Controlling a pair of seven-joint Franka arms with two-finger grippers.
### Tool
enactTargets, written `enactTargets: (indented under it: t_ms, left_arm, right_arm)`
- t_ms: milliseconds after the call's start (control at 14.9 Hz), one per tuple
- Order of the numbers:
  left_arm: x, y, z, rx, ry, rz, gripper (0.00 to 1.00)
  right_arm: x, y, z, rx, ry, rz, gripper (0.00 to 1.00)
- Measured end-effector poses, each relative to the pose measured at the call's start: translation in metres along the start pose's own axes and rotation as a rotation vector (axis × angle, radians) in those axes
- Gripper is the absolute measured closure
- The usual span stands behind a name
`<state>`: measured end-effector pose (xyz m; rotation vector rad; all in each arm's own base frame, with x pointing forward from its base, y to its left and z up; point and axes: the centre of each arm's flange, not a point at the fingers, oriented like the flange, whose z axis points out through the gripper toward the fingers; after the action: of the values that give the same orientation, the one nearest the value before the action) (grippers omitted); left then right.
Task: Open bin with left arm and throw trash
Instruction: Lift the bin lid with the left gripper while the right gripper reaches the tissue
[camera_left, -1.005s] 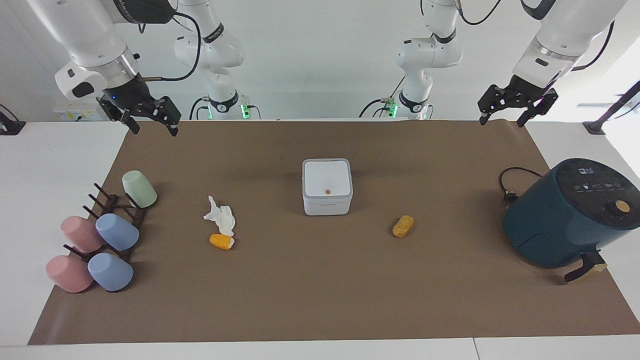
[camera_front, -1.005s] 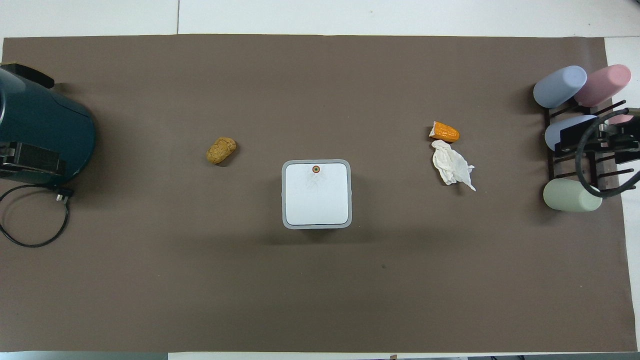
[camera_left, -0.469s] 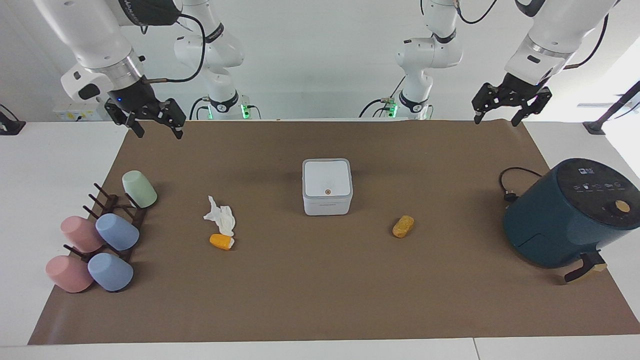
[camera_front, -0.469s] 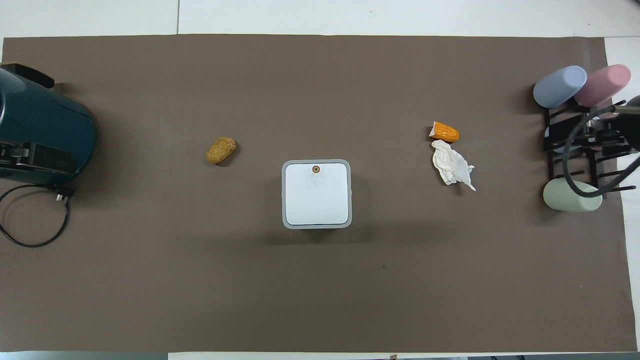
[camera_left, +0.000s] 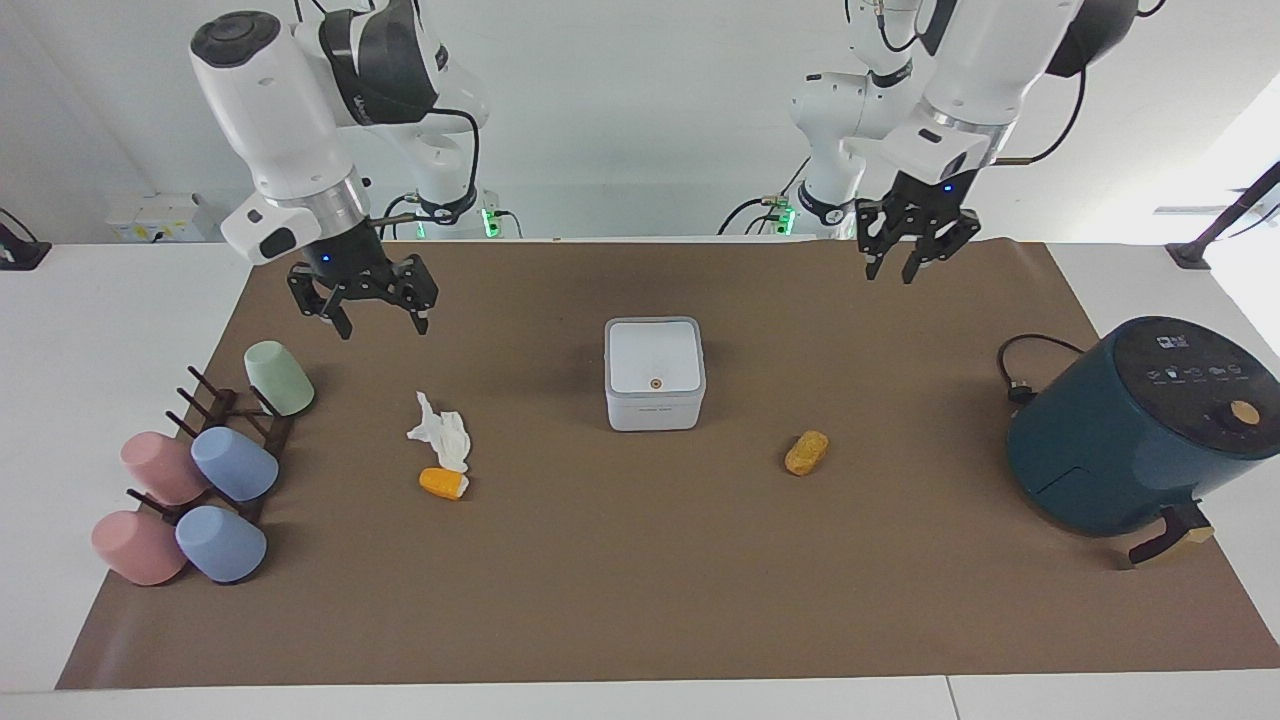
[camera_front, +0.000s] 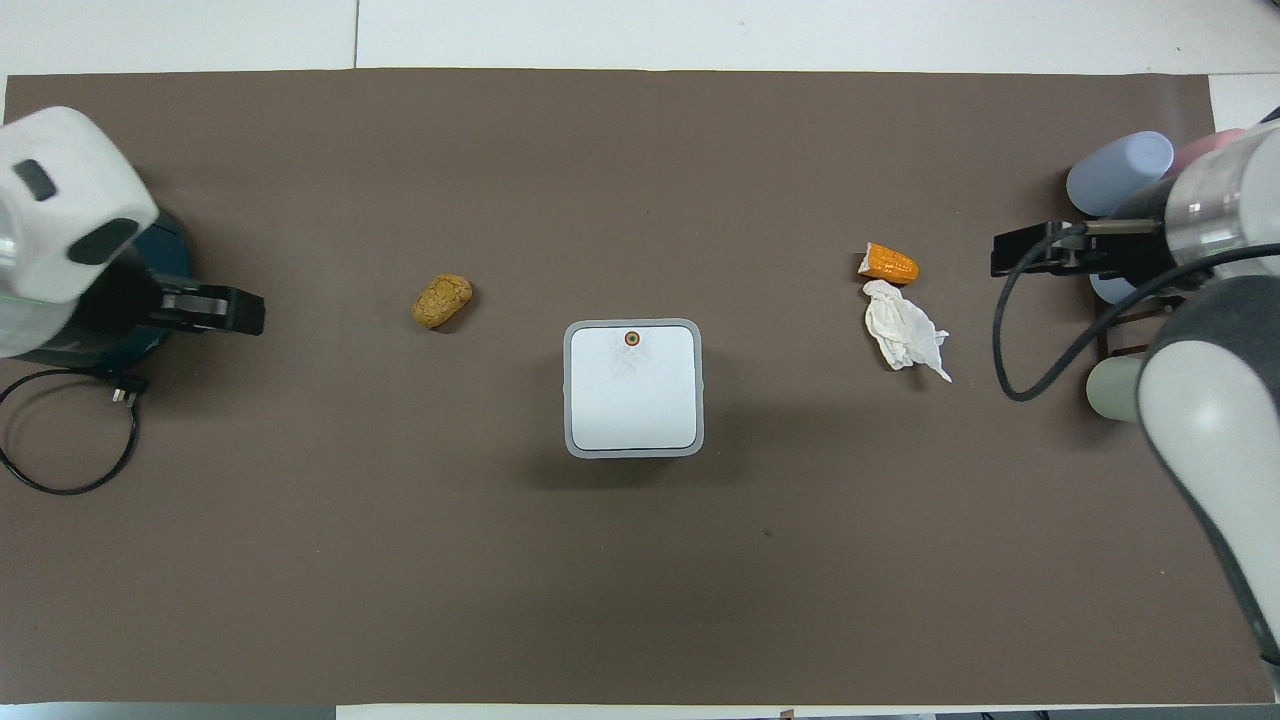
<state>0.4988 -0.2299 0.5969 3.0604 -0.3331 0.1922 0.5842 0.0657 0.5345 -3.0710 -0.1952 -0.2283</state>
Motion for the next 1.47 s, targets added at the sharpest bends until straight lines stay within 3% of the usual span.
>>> enactTargets:
  t_ms: [67, 134, 469, 871, 1206, 1407, 1474]
  left_arm:
    - [-0.004, 0.023, 0.011, -0.009, 0.012, 0.013, 0.94]
    - [-0.006, 0.044, 0.021, -0.019, 0.026, 0.029, 0.99]
    - [0.004, 0.117, 0.074, -0.080, 0.133, 0.119, 0.99]
    - [0.014, 0.160, 0.163, -0.099, 0.133, 0.160, 0.99]
    - [0.005, 0.179, 0.192, -0.097, 0.105, 0.186, 0.99]
    - [0.001, 0.180, 0.192, -0.094, 0.096, 0.192, 0.99]
    - [-0.002, 0.181, 0.190, -0.089, 0.082, 0.195, 0.99]
  right_arm:
    - [0.005, 0.004, 0.015, 0.000, 0.007, -0.047, 0.00]
    - [0.008, 0.007, 0.032, 0.000, 0.014, -0.083, 0.00]
    - [-0.011, -0.003, 0.133, 0.000, 0.043, -0.142, 0.00]
    - [-0.043, 0.002, 0.202, 0.003, -0.017, -0.173, 0.00]
    - [-0.051, 0.012, 0.230, 0.006, -0.045, -0.193, 0.02]
    - [-0.053, 0.012, 0.235, 0.008, -0.055, -0.193, 0.37]
    - [-0.054, 0.012, 0.236, 0.008, -0.059, -0.193, 0.37]
